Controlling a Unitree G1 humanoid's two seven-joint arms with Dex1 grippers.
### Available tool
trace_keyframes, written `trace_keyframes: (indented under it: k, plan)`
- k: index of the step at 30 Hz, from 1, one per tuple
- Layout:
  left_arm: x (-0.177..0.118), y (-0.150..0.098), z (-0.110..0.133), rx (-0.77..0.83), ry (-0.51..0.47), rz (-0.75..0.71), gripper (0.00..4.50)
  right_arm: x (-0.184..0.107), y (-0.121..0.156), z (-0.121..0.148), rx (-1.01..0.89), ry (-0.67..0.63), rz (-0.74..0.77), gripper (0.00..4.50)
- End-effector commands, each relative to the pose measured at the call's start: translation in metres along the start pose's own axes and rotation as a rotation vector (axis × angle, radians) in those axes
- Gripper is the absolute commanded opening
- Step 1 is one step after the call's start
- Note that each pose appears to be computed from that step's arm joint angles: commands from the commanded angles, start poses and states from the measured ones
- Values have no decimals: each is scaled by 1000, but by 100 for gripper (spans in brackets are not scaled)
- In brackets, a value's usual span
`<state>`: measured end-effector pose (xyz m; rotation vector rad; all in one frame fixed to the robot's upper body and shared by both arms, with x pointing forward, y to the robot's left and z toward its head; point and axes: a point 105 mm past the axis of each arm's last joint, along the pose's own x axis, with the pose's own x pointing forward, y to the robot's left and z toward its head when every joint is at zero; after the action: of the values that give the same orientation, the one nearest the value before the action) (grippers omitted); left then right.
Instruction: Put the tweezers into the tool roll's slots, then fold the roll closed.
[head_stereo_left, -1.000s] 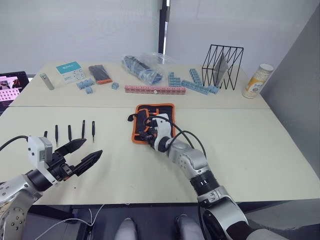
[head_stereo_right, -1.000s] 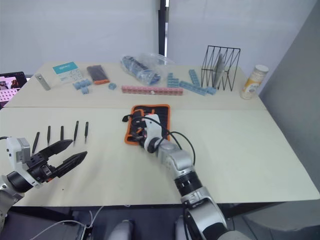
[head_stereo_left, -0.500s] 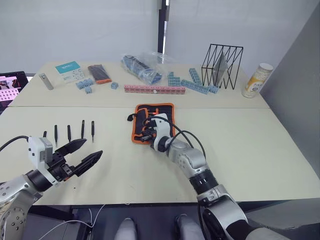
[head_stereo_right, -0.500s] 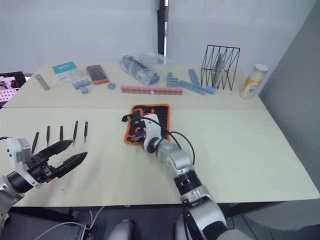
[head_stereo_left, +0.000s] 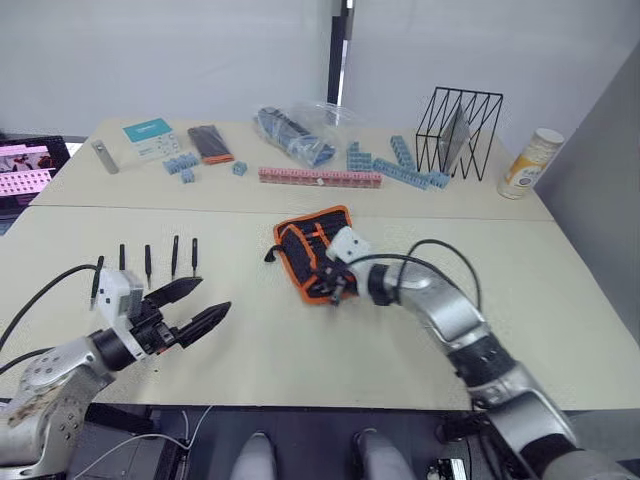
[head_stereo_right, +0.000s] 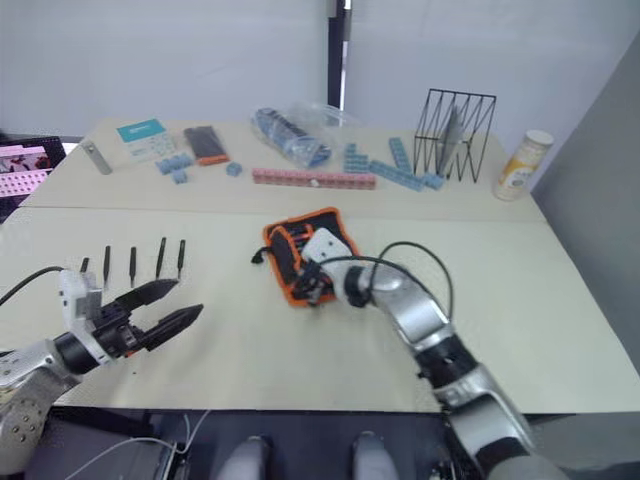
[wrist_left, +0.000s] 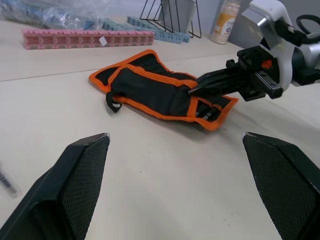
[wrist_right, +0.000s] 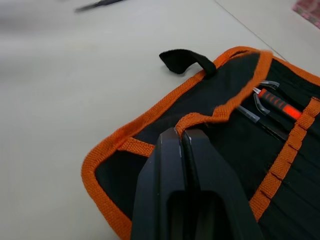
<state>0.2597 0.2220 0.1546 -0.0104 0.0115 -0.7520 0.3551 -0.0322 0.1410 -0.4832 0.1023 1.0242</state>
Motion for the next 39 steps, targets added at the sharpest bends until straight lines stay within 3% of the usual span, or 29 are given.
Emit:
trace_keyframes:
  k: [1,5,11,18,26,30,39]
  plan:
    - [14,-3,1,32,3,-55,450,-18,13,13,-161,-45,81,3]
    - [32,-2,1,65,26,-133,450,-36,23,10,-244,-53,120,3]
    - [64,7,6,182,105,-370,450,-56,46,7,-375,-53,204,3]
    - [102,15,7,390,223,-632,450,-61,53,-7,-401,-5,206,3]
    - [128,11,2,642,318,-812,450,-62,52,-8,-391,7,165,3]
    - [135,4,5,673,286,-842,330,-63,53,-9,-386,19,156,0]
    - [129,7,1,758,336,-867,36,-65,53,-10,-374,32,144,0]
